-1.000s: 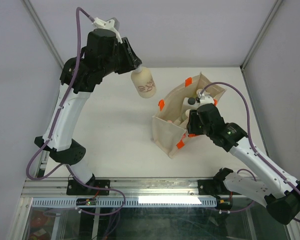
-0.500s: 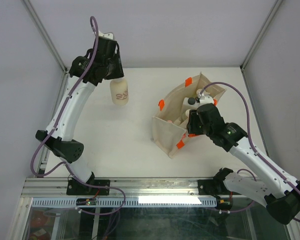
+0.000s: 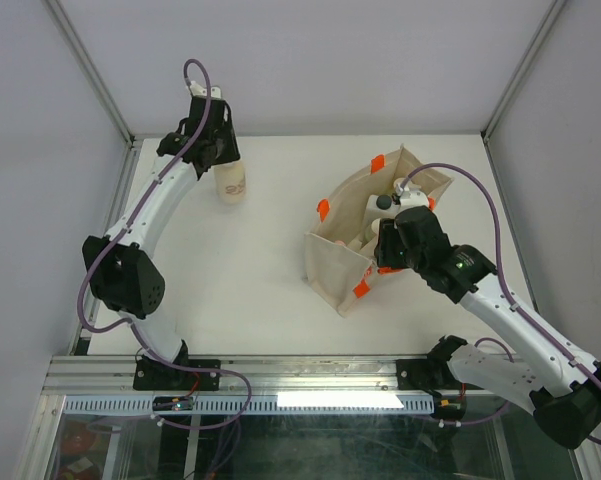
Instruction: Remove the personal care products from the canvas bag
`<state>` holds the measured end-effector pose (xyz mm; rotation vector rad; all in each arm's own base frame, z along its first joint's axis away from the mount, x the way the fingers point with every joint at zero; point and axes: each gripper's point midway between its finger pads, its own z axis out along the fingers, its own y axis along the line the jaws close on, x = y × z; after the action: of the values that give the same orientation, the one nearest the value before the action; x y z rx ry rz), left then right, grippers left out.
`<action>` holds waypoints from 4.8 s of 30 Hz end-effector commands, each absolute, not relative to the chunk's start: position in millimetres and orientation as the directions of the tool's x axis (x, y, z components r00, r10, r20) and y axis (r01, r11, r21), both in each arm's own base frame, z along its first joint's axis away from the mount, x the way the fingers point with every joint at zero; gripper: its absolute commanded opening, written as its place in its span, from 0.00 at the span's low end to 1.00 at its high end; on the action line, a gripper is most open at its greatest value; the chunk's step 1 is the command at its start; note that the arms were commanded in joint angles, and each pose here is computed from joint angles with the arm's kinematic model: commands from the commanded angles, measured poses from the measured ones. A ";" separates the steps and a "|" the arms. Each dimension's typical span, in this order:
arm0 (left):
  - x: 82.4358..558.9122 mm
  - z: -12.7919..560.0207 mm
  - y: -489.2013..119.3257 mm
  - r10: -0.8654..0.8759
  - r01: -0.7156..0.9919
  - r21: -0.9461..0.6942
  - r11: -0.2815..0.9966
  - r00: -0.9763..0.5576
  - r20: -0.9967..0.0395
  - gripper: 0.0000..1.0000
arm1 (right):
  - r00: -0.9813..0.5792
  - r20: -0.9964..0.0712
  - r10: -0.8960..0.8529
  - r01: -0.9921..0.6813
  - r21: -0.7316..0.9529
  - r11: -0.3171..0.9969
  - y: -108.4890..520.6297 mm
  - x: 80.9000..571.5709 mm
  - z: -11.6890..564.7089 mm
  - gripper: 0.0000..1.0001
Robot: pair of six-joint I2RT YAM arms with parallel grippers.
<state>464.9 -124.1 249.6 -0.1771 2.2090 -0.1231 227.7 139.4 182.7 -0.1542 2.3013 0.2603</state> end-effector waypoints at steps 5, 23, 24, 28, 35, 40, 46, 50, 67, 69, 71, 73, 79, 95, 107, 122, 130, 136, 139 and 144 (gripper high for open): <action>521.0 293.9 -144.6 -0.241 0.033 -0.278 0.960 -0.401 -0.884 0.00 | -0.629 -0.778 -0.003 -0.199 0.158 0.967 142.1 234.7 202.5 0.44; 518.4 239.5 -145.0 -0.206 0.056 -0.267 0.962 -0.488 -0.848 0.32 | -0.637 -0.771 -0.008 -0.204 0.159 0.966 140.0 229.0 202.0 0.44; 516.7 240.5 -144.3 -0.203 0.057 -0.264 0.963 -0.489 -0.848 0.41 | -0.638 -0.770 -0.005 -0.201 0.160 0.966 139.4 228.6 202.6 0.44; 507.9 260.8 -143.8 -0.195 0.082 -0.262 0.962 -0.470 -0.861 0.62 | -0.649 -0.761 0.012 -0.168 0.158 0.973 131.2 222.2 205.2 0.46; 477.5 314.8 -157.3 -0.157 0.169 -0.243 0.955 -0.408 -0.899 0.84 | -0.607 -0.790 0.085 -0.014 0.117 0.993 99.4 222.1 222.6 0.75; 441.7 344.8 -205.4 -0.124 0.305 -0.257 0.917 -0.394 -0.911 0.90 | -0.637 -0.758 0.141 0.021 0.166 0.986 105.4 220.5 211.3 0.70; 381.7 369.3 -290.6 -0.030 0.531 -0.245 0.811 -0.381 -0.924 0.92 | -0.695 -0.694 0.188 0.027 0.236 0.971 114.3 206.0 188.4 0.47; 346.2 365.9 -334.8 0.012 0.625 -0.263 0.735 -0.400 -0.917 0.92 | -0.729 -0.641 0.241 0.114 0.233 0.966 105.5 194.3 171.8 0.32; 252.2 313.9 -424.7 0.211 0.779 -0.298 0.552 -0.476 -0.854 0.90 | -0.719 -0.451 0.528 0.426 0.314 0.848 100.2 164.7 125.6 0.22; 250.1 302.8 -433.7 0.226 0.781 -0.298 0.549 -0.482 -0.846 0.89 | -0.703 -0.459 0.542 0.434 0.326 0.840 97.2 163.8 122.3 0.22; 246.8 295.1 -447.3 0.252 0.793 -0.295 0.533 -0.482 -0.839 0.89 | -0.691 -0.474 0.545 0.437 0.327 0.838 93.4 163.8 126.6 0.22; 246.7 291.4 -457.2 0.266 0.795 -0.296 0.529 -0.487 -0.832 0.88 | -0.688 -0.509 0.517 0.410 0.315 0.856 89.5 166.8 140.4 0.29; 245.6 285.4 -456.0 0.264 0.772 -0.290 0.566 -0.503 -0.823 0.86 | -0.679 -0.649 0.342 0.322 0.155 0.934 63.2 187.3 192.0 0.60; 278.4 245.5 -476.8 0.258 0.686 -0.255 0.682 -0.551 -0.793 0.86 | -0.809 -0.520 0.276 0.197 0.204 0.959 60.3 210.5 153.7 0.34; 304.7 209.8 -485.1 0.257 0.587 -0.181 0.789 -0.584 -0.770 0.79 | -0.802 -0.525 0.283 0.215 0.189 0.958 56.2 210.7 152.3 0.34; 303.1 184.1 -486.7 0.350 0.564 -0.026 0.825 -0.546 -0.761 0.60 | -0.799 -0.534 0.278 0.207 0.189 0.960 55.9 210.4 153.7 0.34; 302.6 173.8 -489.6 0.370 0.558 -0.003 0.830 -0.554 -0.746 0.56 | -0.800 -0.534 0.272 0.194 0.198 0.961 58.3 211.0 153.5 0.34; 304.5 169.5 -488.7 0.389 0.560 0.021 0.828 -0.547 -0.741 0.50 | -0.798 -0.539 0.269 0.190 0.199 0.961 58.2 210.9 154.6 0.34; 302.3 164.0 -488.9 0.396 0.562 0.019 0.827 -0.557 -0.730 0.54 | -0.795 -0.543 0.270 0.189 0.202 0.961 58.1 210.5 155.7 0.34; 298.3 158.2 -489.4 0.413 0.572 0.024 0.820 -0.562 -0.717 0.46 | -0.791 -0.548 0.270 0.186 0.204 0.961 58.1 210.7 157.1 0.34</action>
<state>302.7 -482.6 153.2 0.6908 2.2658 -0.2676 215.9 60.2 157.8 0.3473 2.4986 0.1893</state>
